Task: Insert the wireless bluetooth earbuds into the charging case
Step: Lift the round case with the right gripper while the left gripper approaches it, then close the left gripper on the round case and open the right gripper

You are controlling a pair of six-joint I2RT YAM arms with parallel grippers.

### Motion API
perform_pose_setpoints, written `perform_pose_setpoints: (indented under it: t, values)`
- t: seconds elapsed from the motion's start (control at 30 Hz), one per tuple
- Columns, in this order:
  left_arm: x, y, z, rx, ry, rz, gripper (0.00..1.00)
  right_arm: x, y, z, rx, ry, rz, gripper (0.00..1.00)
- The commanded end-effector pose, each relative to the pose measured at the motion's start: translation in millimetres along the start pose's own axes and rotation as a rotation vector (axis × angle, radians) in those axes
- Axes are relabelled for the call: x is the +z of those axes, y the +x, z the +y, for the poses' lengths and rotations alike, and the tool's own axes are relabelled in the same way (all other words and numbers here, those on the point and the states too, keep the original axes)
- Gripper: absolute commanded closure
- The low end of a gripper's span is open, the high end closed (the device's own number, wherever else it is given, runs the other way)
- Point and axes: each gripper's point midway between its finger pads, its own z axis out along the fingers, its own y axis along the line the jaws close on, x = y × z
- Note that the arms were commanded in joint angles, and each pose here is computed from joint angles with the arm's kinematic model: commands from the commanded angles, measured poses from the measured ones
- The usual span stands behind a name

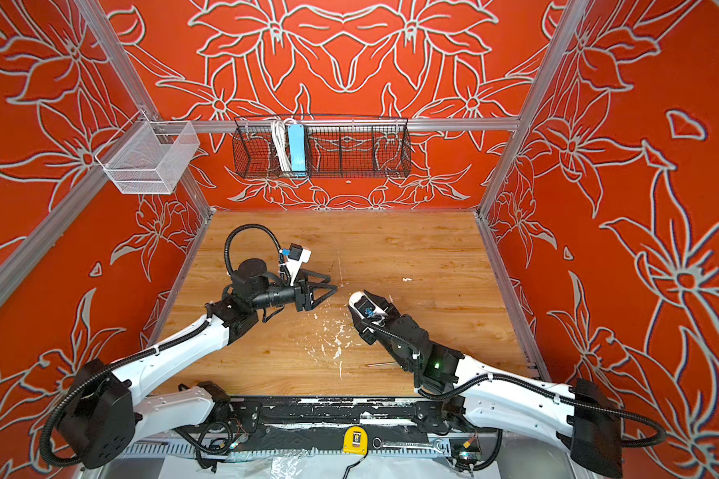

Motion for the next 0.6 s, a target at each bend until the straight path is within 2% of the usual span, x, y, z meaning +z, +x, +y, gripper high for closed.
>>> perform_pose_setpoints:
  t: [0.0,0.13,0.33,0.57]
  values:
    - [4,-3,-22,0.062,0.076,0.008,0.35,-5,-25,1,-0.043,-0.014,-0.112,0.66]
    - [9,0,-34,0.095,0.102,0.041,0.35,-7,-38,4,-0.080,-0.038,-0.164,0.67]
    - [8,0,-49,0.140,0.129,0.052,0.35,-6,-46,4,-0.097,-0.042,-0.178,0.67]
    - [15,3,-51,0.136,0.138,0.090,0.44,-4,-50,9,-0.101,-0.069,-0.179,0.67]
